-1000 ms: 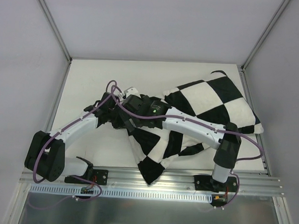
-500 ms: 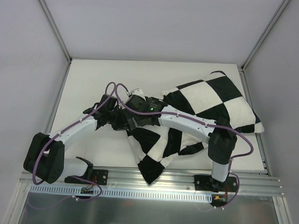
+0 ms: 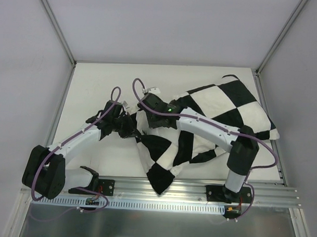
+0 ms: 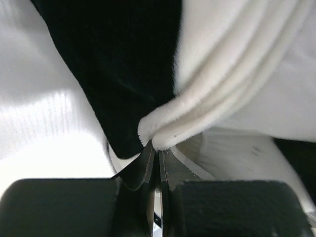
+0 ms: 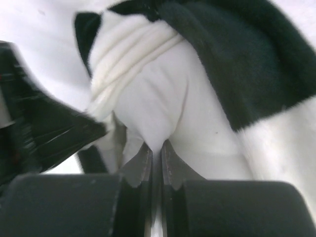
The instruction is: Remove the pillowcase from the pillow
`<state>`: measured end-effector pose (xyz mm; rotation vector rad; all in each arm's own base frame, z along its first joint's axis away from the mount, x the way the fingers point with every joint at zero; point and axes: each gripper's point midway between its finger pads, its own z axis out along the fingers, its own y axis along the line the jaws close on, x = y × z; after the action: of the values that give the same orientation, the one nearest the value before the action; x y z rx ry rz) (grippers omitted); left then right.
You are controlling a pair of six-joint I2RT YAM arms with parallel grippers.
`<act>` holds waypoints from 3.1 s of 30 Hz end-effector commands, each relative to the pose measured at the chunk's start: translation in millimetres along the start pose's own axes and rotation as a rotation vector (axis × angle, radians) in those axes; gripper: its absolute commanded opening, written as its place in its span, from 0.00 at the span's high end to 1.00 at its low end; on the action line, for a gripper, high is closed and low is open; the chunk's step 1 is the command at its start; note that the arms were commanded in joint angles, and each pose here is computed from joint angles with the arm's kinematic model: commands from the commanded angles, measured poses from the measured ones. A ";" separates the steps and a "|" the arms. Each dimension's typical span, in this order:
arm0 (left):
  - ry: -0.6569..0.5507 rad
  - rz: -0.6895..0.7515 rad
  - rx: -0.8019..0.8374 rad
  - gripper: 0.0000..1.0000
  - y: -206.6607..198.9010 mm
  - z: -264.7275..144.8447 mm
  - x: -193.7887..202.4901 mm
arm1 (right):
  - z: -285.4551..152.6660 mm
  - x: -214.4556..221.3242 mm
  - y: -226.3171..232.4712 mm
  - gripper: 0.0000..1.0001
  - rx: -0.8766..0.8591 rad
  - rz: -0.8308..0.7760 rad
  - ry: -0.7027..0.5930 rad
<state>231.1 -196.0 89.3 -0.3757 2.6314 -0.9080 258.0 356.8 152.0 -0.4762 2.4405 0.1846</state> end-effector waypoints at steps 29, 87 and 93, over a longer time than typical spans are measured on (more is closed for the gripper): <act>0.021 -0.060 0.051 1.00 -22.0 4.7 -34.9 | -152.5 -12.0 -135.9 0.99 -0.171 0.593 -0.471; -0.006 0.311 0.324 0.08 -143.8 -82.5 32.7 | -155.5 -117.4 -119.7 0.99 -0.165 0.469 -0.453; 0.097 0.344 0.298 0.09 -133.2 -60.7 65.3 | -147.8 -135.4 -113.6 0.99 -0.171 0.481 -0.450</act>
<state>165.9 -281.8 214.5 0.2137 2.4616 -1.2107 300.1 242.4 293.2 0.0182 2.2237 0.5048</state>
